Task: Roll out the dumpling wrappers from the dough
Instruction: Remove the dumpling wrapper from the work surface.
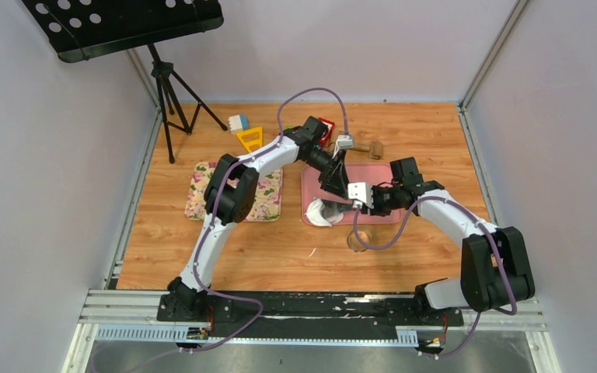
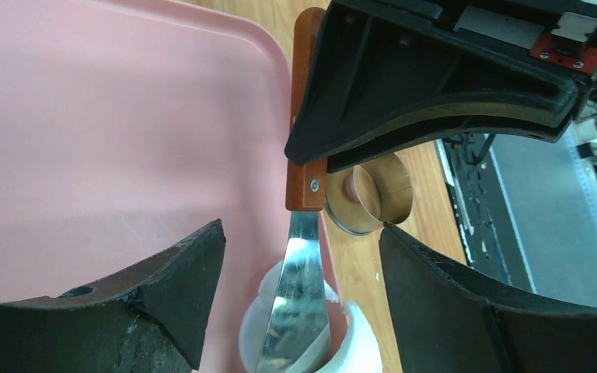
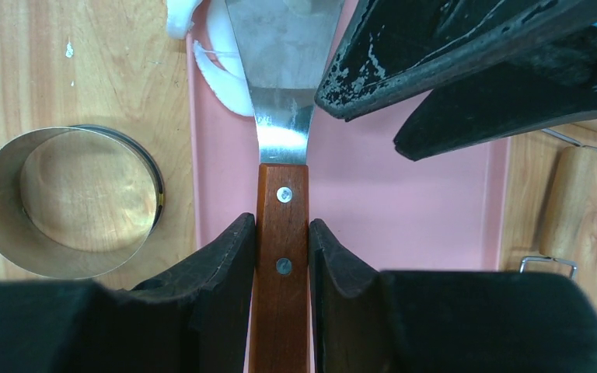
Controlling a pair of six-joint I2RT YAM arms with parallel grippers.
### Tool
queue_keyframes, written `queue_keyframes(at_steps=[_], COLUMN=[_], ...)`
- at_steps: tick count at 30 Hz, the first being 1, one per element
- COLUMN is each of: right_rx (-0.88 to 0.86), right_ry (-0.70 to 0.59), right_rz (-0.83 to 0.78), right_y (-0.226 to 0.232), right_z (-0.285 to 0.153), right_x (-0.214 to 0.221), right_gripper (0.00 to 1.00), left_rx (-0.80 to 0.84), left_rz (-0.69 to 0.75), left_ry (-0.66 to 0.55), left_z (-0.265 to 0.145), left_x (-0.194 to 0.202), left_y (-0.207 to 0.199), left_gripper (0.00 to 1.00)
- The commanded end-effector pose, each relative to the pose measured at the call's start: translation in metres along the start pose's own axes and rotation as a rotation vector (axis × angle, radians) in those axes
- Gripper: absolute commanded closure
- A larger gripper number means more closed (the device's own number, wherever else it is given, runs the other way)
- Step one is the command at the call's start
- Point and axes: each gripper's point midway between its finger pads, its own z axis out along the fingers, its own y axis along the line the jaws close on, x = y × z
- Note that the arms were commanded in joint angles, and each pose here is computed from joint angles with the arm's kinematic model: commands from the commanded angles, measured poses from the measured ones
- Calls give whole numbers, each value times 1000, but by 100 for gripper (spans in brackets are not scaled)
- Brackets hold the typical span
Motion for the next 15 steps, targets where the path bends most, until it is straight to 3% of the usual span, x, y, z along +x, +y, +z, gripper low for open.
queue_keyframes(at_steps=[1, 15], right_rx=[74, 91], right_ry=[-46, -36], right_rz=[-59, -73], right_y=[-15, -17], right_z=[-7, -5], right_x=[-18, -18], right_gripper=[100, 100], left_rx=[66, 125], left_rz=[-56, -161], left_ry=[-41, -62], left_z=[5, 12], left_x=[-12, -6], left_y=[-6, -5], left_gripper=[21, 62])
